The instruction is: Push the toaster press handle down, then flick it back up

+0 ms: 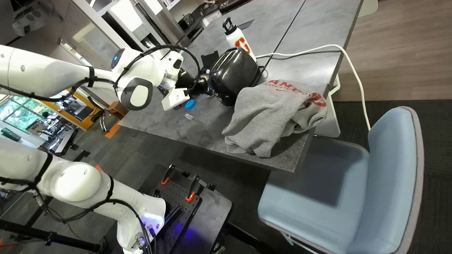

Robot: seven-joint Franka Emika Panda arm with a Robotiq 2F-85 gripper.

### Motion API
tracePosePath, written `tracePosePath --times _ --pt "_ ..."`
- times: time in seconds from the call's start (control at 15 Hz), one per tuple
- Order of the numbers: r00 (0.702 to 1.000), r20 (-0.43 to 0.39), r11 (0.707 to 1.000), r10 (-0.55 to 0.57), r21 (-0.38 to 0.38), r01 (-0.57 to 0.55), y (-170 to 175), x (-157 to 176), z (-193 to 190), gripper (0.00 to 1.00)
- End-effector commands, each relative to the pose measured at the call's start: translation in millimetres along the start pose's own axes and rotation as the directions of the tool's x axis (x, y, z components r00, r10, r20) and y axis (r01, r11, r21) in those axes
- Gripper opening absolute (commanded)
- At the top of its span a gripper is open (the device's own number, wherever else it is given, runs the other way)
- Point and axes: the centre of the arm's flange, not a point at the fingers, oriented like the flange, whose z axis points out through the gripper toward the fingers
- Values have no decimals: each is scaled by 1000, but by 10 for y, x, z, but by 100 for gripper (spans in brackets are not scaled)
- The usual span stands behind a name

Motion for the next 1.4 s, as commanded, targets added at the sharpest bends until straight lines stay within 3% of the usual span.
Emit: tracePosePath --times 0.0,0.2,0.73,1.33 --pt "1000 3 1000 -1 0 1 -3 -5 11 1" --pt "1000 2 1000 1 -1 -1 6 -8 6 0" --pt "1000 11 999 -28 23 28 -5 -105 502 0" --pt "999 43 1000 -22 -10 23 100 -98 874 0"
